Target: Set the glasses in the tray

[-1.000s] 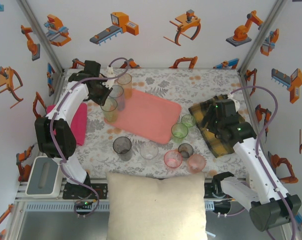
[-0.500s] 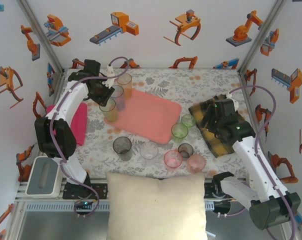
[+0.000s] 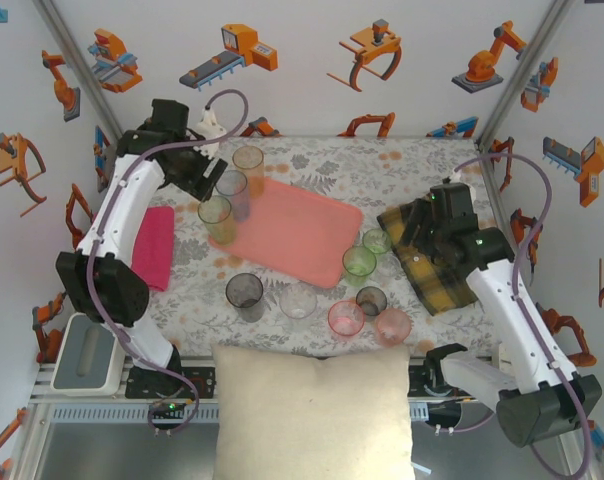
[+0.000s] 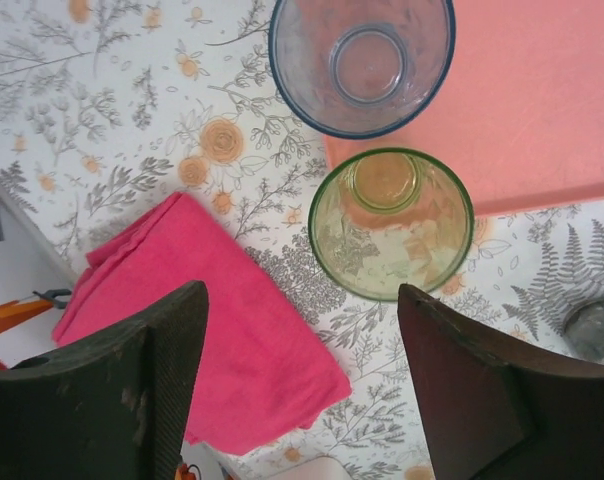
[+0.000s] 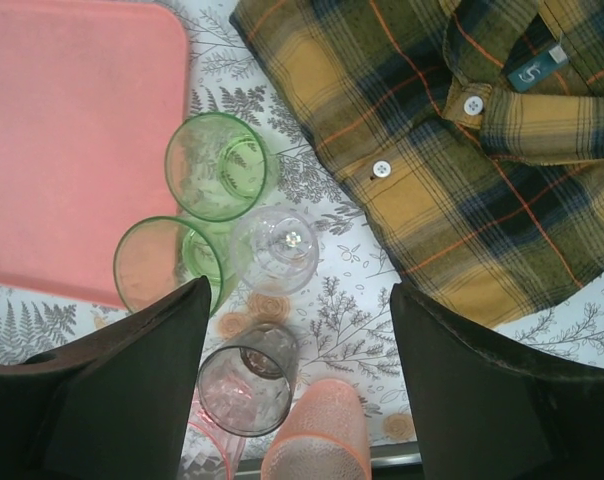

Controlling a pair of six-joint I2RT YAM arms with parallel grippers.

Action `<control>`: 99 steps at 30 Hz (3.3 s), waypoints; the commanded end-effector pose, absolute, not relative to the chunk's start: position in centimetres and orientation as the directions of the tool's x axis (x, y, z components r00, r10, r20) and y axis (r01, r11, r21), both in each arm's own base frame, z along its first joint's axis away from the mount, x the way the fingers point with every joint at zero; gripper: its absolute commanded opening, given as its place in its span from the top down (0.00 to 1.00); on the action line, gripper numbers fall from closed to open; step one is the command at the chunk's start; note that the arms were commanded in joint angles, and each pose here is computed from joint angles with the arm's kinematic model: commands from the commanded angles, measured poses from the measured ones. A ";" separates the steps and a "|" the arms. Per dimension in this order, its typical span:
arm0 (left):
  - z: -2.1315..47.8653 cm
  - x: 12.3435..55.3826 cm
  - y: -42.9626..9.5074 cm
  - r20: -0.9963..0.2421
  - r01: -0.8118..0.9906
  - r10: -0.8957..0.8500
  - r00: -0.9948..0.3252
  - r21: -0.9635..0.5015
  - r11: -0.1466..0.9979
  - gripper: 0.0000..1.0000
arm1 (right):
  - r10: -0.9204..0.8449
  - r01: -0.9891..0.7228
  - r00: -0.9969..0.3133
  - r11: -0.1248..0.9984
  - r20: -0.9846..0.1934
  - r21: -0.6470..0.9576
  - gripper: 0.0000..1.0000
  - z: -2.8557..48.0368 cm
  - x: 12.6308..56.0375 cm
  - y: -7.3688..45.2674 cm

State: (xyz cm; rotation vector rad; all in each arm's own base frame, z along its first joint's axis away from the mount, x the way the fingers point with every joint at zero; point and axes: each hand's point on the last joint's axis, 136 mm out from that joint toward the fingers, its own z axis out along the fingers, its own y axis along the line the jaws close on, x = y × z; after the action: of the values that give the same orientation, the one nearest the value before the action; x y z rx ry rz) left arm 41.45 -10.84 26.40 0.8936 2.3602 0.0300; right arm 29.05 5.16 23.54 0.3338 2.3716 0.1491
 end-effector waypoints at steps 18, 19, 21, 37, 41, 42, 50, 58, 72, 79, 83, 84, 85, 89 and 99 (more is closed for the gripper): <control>30.4 33.1 -12.0 -0.671 0.583 0.450 -0.589 0.033 0.812 0.11 | -0.023 -0.223 -0.804 0.938 -0.595 0.266 0.35 26.8 32.6 16.4; 30.7 33.1 -12.0 -0.677 0.583 0.446 -0.585 0.032 0.812 0.09 | -0.035 -0.236 -0.803 0.935 -0.595 0.264 0.35 27.0 32.6 16.9; 31.3 33.0 -11.9 -0.691 0.579 0.442 -0.572 0.043 0.815 0.06 | -0.067 -0.267 -0.802 0.929 -0.594 0.255 0.36 27.5 32.4 18.4; 34.1 29.9 -11.8 -0.762 0.561 0.368 -0.532 0.008 0.828 0.02 | -0.192 -0.364 -0.788 0.912 -0.586 0.191 0.36 26.7 25.4 27.3; 33.2 28.8 -12.3 -0.772 0.581 0.352 -0.529 -0.027 0.814 0.02 | -0.109 -0.330 -0.760 0.914 -0.640 0.236 0.36 27.8 24.4 26.4; 33.1 28.7 -12.5 -0.772 0.584 0.342 -0.536 -0.047 0.811 0.02 | -0.083 -0.314 -0.757 0.916 -0.649 0.249 0.36 28.3 24.2 25.9; 32.0 28.1 -12.4 -0.772 0.586 0.340 -0.537 -0.051 0.809 0.01 | -0.089 -0.312 -0.707 0.929 -0.701 0.197 0.35 33.0 22.6 21.7; 31.2 26.8 -12.0 -0.761 0.596 0.369 -0.534 -0.030 0.802 0.01 | -0.181 -0.362 -0.740 0.919 -0.648 0.156 0.37 32.8 21.4 21.6; 29.7 26.8 -10.9 -0.715 0.572 0.359 -0.600 -0.069 0.817 0.00 | -0.338 -0.503 -0.752 0.849 -0.565 0.161 0.37 29.5 22.6 27.4; 29.1 26.8 -10.9 -0.700 0.568 0.301 -0.648 -0.181 0.803 0.00 | -0.400 -0.542 -0.756 0.826 -0.518 0.155 0.37 29.1 21.8 27.3; 28.8 27.2 -10.6 -0.691 0.562 0.308 -0.654 -0.171 0.809 0.00 | -0.405 -0.544 -0.781 0.815 -0.475 0.201 0.37 27.7 20.8 27.6; 28.9 27.1 -10.6 -0.690 0.562 0.307 -0.655 -0.173 0.809 0.00 | -0.401 -0.543 -0.785 0.812 -0.471 0.214 0.37 27.5 20.6 27.7; 28.9 27.1 -10.6 -0.690 0.561 0.304 -0.657 -0.178 0.809 0.00 | -0.396 -0.542 -0.787 0.810 -0.472 0.224 0.37 27.4 20.4 27.7; 29.0 27.1 -10.5 -0.689 0.555 0.281 -0.668 -0.209 0.805 0.00 | -0.382 -0.548 -0.786 0.794 -0.486 0.263 0.37 27.4 19.8 27.8; 29.6 27.6 -10.1 -0.699 0.537 0.244 -0.672 -0.232 0.811 0.00 | -0.384 -0.549 -0.795 0.785 -0.471 0.286 0.39 24.9 20.4 29.5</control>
State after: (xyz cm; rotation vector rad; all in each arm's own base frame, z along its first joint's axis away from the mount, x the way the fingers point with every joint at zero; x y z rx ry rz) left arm 27.97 -9.80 28.38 0.5677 2.3398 -0.5272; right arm 19.99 28.43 25.59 -0.7182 2.5907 0.5465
